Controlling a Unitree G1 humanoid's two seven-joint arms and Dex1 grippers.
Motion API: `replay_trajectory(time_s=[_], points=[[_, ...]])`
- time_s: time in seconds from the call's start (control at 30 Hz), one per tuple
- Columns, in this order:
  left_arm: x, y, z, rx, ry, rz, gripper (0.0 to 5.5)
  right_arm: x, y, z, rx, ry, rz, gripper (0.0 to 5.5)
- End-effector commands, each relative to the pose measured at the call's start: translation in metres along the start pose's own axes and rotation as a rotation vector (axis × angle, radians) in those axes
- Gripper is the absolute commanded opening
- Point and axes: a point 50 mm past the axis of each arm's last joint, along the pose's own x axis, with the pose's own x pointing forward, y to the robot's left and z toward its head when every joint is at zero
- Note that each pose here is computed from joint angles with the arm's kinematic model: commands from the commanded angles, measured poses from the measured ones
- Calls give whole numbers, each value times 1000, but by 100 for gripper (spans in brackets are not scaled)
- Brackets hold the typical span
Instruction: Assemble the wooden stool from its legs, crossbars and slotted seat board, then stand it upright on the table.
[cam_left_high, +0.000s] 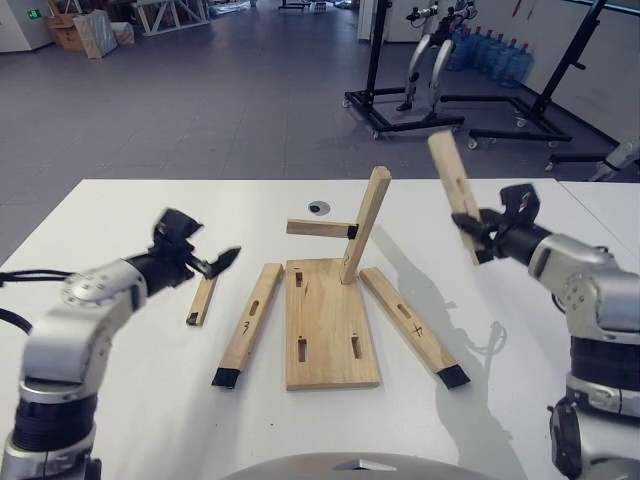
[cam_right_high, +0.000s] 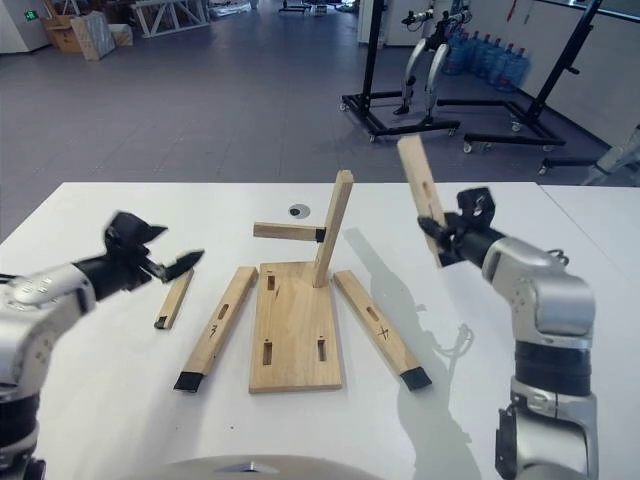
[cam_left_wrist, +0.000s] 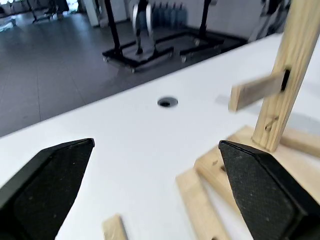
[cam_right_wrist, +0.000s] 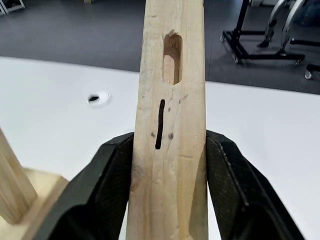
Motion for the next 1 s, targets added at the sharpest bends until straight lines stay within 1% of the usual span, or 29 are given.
replay_trajectory(time_s=[0.03, 0.07, 0.1, 0.17, 0.23, 0.3, 0.4, 0.53, 0.73, 0.87, 1.0], points=[[-16, 15, 58, -235, -366, -216, 456, -14, 9, 81, 65, -276, 310, 205], [-15, 14, 67, -287, -430, -283, 456, -20, 18, 97, 84, -316, 442, 205], [-10, 7, 72, -317, -461, -358, 456, -25, 29, 110, 105, -332, 582, 205], [3, -13, 78, -353, -469, -500, 456, -32, 54, 123, 140, -306, 858, 204], [16, -29, 84, -398, -477, -615, 456, -34, 78, 125, 189, -257, 1083, 204], [29, -42, 90, -449, -479, -698, 456, -29, 98, 118, 230, -206, 1209, 204], [44, -58, 99, -558, -499, -803, 456, -15, 123, 89, 268, -115, 1267, 204], [50, -63, 107, -678, -516, -840, 456, -2, 140, 70, 294, -78, 1265, 204], [46, -59, 121, -809, -539, -836, 456, 1, 146, 58, 295, -68, 1245, 204], [47, -63, 123, -879, -493, -863, 456, 2, 149, 52, 287, -47, 1251, 204], [49, -68, 121, -901, -435, -882, 456, 3, 150, 52, 286, -49, 1257, 204]])
